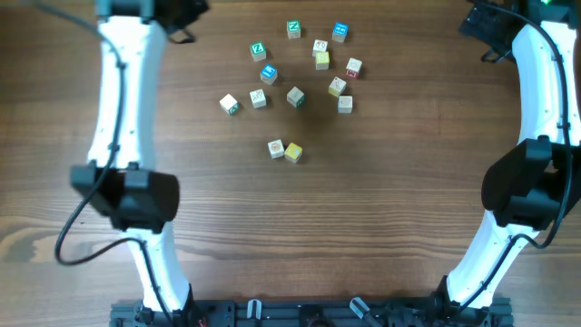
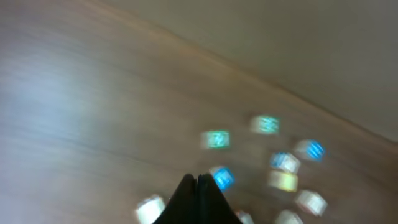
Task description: Form a circle
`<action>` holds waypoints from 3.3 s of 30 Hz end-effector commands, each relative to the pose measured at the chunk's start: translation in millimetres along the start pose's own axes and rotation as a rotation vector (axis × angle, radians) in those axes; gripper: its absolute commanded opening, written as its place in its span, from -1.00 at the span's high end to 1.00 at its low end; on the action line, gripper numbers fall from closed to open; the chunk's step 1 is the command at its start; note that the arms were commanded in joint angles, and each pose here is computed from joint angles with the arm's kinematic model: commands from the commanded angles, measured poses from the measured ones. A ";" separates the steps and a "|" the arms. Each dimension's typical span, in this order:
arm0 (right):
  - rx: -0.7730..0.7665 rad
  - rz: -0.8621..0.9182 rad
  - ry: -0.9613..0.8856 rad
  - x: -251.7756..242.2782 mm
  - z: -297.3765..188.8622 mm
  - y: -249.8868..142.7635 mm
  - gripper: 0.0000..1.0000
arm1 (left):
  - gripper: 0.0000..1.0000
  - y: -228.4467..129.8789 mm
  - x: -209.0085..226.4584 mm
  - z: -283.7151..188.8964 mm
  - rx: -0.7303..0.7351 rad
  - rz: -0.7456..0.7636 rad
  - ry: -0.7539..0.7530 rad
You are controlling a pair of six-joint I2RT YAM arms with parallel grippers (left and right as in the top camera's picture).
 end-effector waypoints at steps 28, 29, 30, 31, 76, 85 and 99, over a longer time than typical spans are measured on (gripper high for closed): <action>0.017 -0.012 0.002 2.5 6.3 -3.6 -0.99 | 0.05 -153.6 -194.8 180.7 0.041 0.306 -0.198; 0.017 -0.012 0.002 2.5 6.3 -3.6 -0.99 | 0.04 -156.1 -193.1 185.2 0.042 0.308 -0.181; 0.017 -0.012 0.002 2.5 6.3 -3.6 -1.00 | 0.03 -158.7 -192.6 189.3 0.046 0.308 -0.179; 0.017 -0.012 0.002 2.5 6.3 -3.6 -0.99 | 0.02 -161.1 -192.0 192.7 0.050 0.310 -0.176; 0.017 -0.011 0.002 2.5 6.3 -3.6 -0.99 | 0.00 -173.6 -180.7 222.6 0.027 0.311 -0.086; 0.017 -0.012 0.002 2.5 6.3 -3.6 -0.99 | 0.23 -173.3 -181.0 222.4 0.025 0.310 -0.088; 0.017 -0.012 0.002 2.5 6.3 -3.6 -0.99 | 0.35 -154.2 -186.3 194.2 -0.005 0.302 -0.106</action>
Point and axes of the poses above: each gripper's point midway between its finger pads, its own z axis out along the fingers, its own x axis along the line the jaws close on, y = z × x, the point moved 10 cm from there along -z, back along the fingers, and after that the axes turned 9 degrees about z, right-handed, at the moved point
